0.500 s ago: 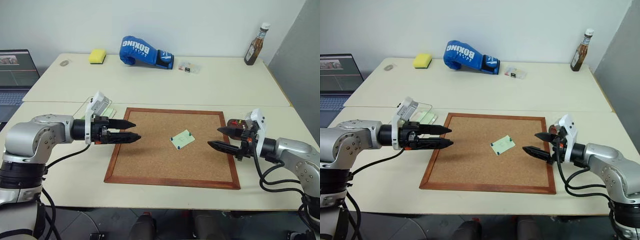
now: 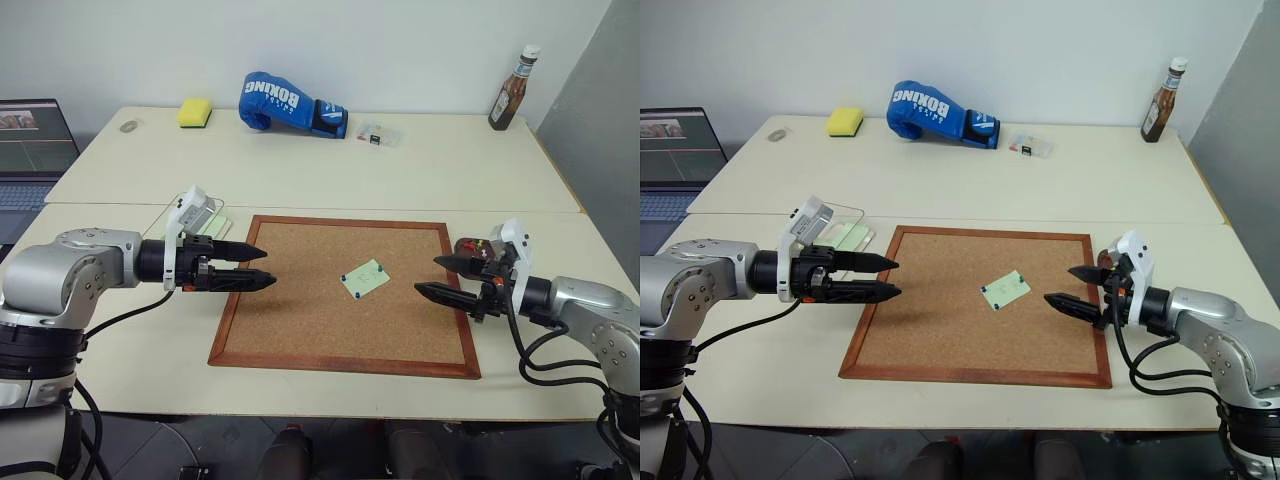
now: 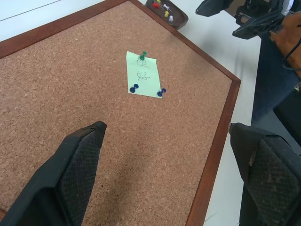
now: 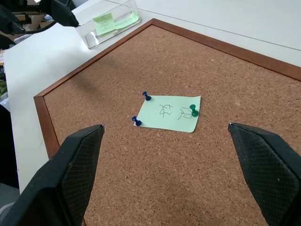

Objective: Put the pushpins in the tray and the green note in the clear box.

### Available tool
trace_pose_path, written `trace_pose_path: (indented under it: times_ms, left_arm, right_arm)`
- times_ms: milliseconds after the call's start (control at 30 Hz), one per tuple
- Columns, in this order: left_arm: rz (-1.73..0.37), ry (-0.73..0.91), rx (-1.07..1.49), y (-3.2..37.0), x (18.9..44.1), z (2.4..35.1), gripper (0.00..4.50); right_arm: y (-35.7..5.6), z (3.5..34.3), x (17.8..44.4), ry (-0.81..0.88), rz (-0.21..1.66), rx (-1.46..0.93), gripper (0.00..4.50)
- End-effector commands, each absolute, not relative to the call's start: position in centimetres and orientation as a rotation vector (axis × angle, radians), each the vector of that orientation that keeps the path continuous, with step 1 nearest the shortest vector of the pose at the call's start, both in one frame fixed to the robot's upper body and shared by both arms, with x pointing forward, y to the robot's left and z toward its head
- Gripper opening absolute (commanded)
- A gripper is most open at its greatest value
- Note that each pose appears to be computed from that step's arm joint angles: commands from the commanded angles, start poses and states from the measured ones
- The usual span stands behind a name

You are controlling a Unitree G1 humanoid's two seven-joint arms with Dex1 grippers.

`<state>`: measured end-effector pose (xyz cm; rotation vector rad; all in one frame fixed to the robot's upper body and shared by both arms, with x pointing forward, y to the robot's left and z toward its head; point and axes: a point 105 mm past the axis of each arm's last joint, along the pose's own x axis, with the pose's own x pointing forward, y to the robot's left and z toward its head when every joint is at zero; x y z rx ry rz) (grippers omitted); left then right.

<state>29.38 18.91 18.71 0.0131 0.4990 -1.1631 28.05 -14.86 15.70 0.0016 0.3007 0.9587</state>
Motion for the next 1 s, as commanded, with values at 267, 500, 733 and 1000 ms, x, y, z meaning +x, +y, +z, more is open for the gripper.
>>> trace_pose_path:
  times_ms: [267, 500, 733, 1000]
  left_arm:
    - [-1.122, 0.479, 0.026, 18.9, 30.0, 18.6, 4.45]
    - [-1.1, 0.408, 0.018, 18.1, 30.1, 18.1, 3.59]
    - [-1.069, 0.344, 0.05, 16.1, 29.8, 15.7, 2.25]
    - [-1.007, 0.221, 0.102, 13.5, 30.1, 14.1, 0.78]
  right_arm:
    - [-13.8, 16.1, 28.0, 0.243, 0.956, -0.094, 4.5]
    - [-12.6, 14.9, 28.7, 0.173, 0.896, -0.188, 4.5]
    - [-10.0, 14.2, 28.8, 0.12, 0.911, -0.2, 4.5]
    - [-8.5, 13.7, 30.1, 0.065, 0.877, -0.208, 4.5]
